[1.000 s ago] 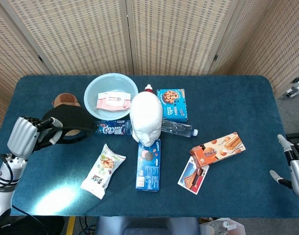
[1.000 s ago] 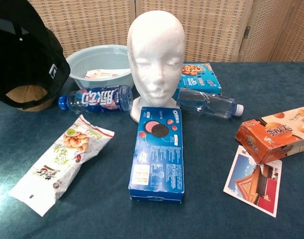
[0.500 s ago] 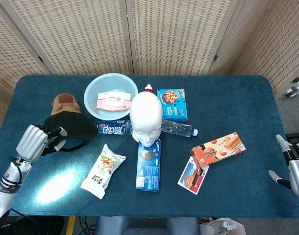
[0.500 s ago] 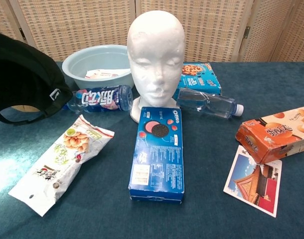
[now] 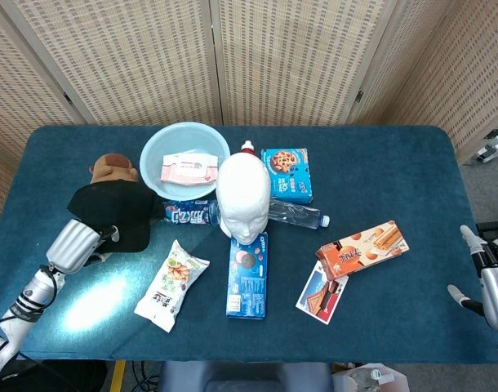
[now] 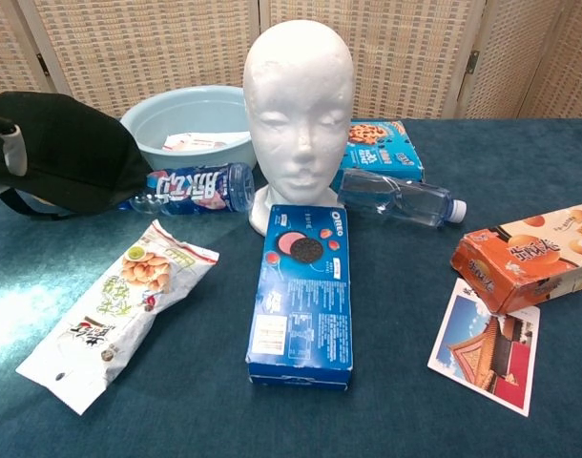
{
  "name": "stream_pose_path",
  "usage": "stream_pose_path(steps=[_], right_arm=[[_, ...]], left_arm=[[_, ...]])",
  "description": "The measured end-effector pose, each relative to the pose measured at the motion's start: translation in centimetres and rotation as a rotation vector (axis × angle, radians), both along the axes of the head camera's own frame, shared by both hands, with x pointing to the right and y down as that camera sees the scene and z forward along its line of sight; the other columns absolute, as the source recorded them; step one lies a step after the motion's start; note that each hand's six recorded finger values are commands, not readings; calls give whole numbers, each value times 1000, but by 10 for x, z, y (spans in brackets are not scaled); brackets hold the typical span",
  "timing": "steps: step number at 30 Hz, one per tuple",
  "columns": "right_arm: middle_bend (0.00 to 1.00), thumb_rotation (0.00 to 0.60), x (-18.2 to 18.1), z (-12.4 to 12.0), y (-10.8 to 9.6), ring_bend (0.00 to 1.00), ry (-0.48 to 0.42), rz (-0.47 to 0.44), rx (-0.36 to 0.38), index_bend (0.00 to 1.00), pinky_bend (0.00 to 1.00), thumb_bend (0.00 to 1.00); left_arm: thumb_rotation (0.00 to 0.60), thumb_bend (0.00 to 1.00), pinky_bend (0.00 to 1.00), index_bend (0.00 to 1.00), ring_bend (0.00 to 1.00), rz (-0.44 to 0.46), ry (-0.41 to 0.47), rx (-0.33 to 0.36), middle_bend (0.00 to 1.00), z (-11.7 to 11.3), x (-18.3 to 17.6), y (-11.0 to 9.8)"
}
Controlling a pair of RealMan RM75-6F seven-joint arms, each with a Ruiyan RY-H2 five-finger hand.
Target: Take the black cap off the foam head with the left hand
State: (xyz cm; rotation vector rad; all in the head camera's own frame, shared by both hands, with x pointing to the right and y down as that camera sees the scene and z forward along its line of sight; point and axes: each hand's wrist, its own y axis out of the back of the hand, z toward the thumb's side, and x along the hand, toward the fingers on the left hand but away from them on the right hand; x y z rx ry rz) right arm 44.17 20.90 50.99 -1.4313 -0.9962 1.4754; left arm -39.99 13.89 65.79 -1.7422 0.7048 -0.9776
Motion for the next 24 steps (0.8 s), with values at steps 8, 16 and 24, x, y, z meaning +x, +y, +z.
stream_pose_path(steps=[8, 16, 24], right_arm=[[233, 600, -1, 3, 0, 220, -3, 0, -5, 90, 327, 80], [233, 600, -1, 4, 1, 220, -6, -1, -5, 90, 327, 81], [233, 600, -1, 6, 1, 220, -8, -2, -6, 90, 327, 81]], left_arm=[[600, 380, 1000, 427, 969, -5, -88, -71, 1000, 11, -11, 15], [600, 328, 1000, 119, 926, -32, -191, -161, 985, 15, -23, 30], [600, 193, 1000, 0, 704, -86, -303, -231, 738, 3, -33, 45]])
